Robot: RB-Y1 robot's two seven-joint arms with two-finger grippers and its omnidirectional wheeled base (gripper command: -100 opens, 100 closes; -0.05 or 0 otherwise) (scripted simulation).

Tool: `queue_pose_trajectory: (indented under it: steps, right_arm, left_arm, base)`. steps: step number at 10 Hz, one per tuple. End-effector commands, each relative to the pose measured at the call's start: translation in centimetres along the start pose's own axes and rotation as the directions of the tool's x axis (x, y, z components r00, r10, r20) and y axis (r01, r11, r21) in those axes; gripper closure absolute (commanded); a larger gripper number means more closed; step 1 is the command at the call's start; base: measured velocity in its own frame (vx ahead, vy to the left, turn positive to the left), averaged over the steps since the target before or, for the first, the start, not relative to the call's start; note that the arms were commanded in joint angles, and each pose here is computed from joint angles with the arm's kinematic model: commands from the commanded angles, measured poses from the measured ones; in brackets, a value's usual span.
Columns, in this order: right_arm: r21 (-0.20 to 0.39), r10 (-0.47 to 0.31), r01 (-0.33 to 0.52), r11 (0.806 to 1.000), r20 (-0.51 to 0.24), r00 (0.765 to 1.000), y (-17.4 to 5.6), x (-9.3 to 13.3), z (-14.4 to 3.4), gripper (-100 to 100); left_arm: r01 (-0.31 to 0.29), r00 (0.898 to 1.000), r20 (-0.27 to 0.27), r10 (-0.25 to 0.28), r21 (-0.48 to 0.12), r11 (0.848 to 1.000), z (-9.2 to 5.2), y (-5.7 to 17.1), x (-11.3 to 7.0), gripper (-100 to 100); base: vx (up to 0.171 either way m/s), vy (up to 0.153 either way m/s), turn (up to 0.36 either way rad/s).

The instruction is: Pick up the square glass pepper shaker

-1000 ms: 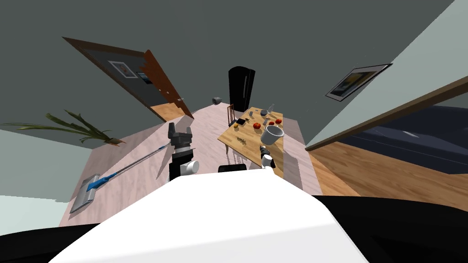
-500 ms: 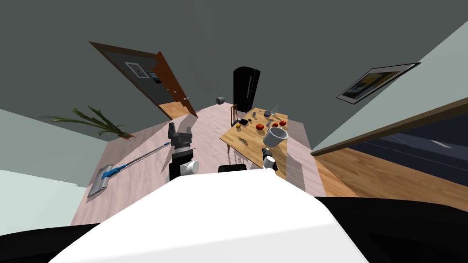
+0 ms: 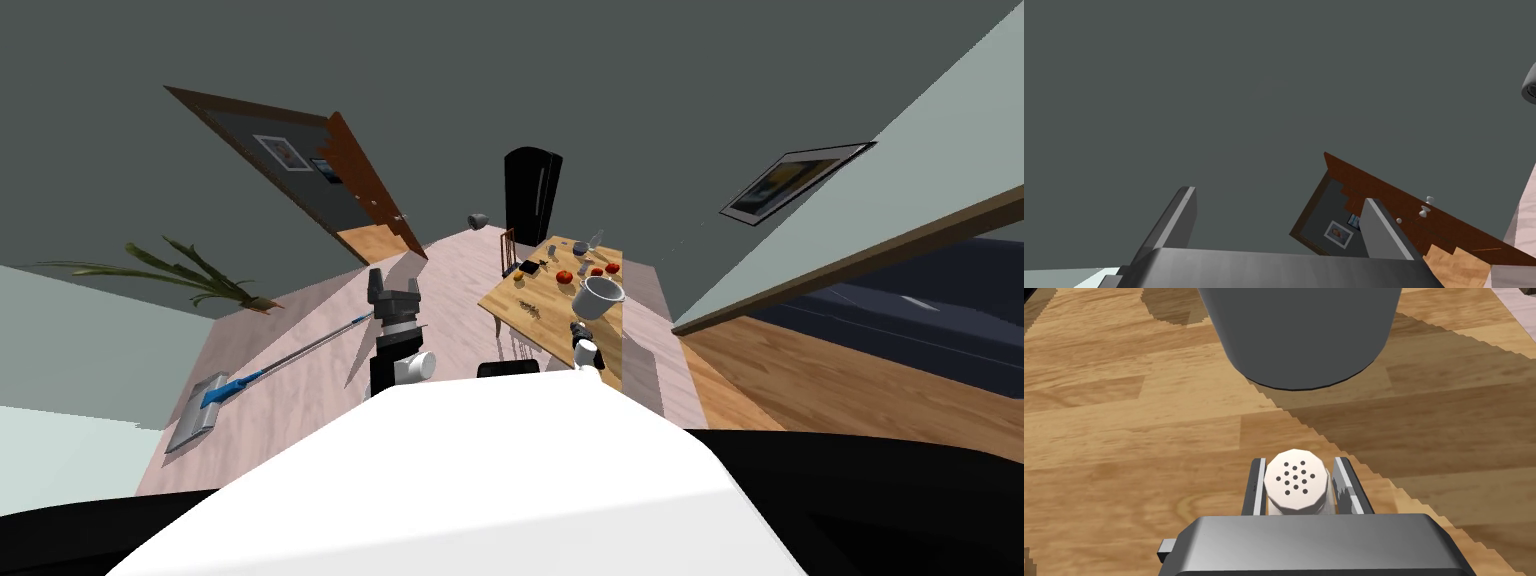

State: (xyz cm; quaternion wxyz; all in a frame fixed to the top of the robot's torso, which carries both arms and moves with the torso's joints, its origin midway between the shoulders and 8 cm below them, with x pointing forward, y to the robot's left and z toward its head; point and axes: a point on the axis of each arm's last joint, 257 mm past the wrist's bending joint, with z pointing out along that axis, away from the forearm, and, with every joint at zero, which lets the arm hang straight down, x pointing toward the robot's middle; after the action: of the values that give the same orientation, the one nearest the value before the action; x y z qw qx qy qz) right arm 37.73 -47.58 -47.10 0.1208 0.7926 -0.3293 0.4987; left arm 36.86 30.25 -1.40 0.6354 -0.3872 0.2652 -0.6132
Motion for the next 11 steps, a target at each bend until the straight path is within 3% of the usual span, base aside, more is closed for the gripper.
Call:
queue_pose_trajectory:
  steps: [1, 3, 4, 5, 6, 7, 8, 9, 10, 11]
  right_arm:
    - [0.054, -0.010, 0.009, 0.999, 0.014, 1.000, -3.5, -0.4, 0.7, 100]
    - [0.059, -0.039, 0.038, 0.998, 0.019, 0.999, -3.9, -0.7, 0.8, 100]
    - [0.058, 0.000, -0.001, 0.998, 0.021, 1.000, -3.9, -0.7, 0.8, 100]
    - [0.106, -0.039, 0.036, 0.994, 0.023, 0.999, -7.0, -0.6, 1.4, 100]
    - [0.105, -0.058, 0.054, 0.993, 0.028, 0.998, -6.8, -1.1, 1.3, 100]
    - [0.105, -0.021, 0.018, 0.994, 0.030, 0.999, -6.9, -1.0, 1.3, 100]
    - [0.150, -0.052, 0.046, 0.988, 0.035, 0.998, -9.7, -1.1, 1.8, 100]
    - [0.135, -0.085, 0.082, 0.987, 0.014, 0.996, -8.9, -0.2, 2.0, 100]
    - [0.153, -0.116, 0.111, 0.982, 0.026, 0.993, -9.7, -1.3, 1.7, 100]
    - [0.153, -0.089, 0.083, 0.985, 0.030, 0.996, -9.7, -1.3, 1.7, 100]
  left_arm:
    - [0.000, 1.000, 0.000, 0.000, 0.000, 1.000, 0.0, 0.0, 0.0, 0]
    - [0.000, 1.000, 0.000, 0.000, 0.000, 1.000, 0.0, 0.0, 0.0, 0]
    - [0.000, 1.000, 0.000, 0.000, 0.000, 1.000, 0.0, 0.0, 0.0, 0]
    - [0.000, 1.000, 0.000, 0.000, 0.000, 1.000, 0.0, 0.0, 0.0, 0]
    - [0.000, 1.000, 0.000, 0.000, 0.000, 1.000, 0.0, 0.0, 0.0, 0]
    - [0.000, 1.000, 0.000, 0.000, 0.000, 1.000, 0.0, 0.0, 0.0, 0]
    - [0.000, 1.000, 0.000, 0.000, 0.000, 1.000, 0.0, 0.0, 0.0, 0]
    - [0.000, 1.000, 0.000, 0.000, 0.000, 1.000, 0.0, 0.0, 0.0, 0]
    - [0.000, 1.000, 0.000, 0.000, 0.000, 1.000, 0.0, 0.0, 0.0, 0]
    - [0.000, 1.000, 0.000, 0.000, 0.000, 1.000, 0.0, 0.0, 0.0, 0]
  base:
    - [0.006, 0.042, -0.421]
    - [0.005, 0.032, -0.162]
    - [-0.002, 0.002, 0.031]
    - [-0.002, 0.006, -0.341]
    - [0.001, 0.026, -0.188]
    - [0.000, 0.015, 0.015]
    - [0.004, 0.011, -0.372]
    - [0.003, 0.028, -0.180]
    - [0.000, 0.014, 0.047]
    - [0.000, 0.000, 0.039]
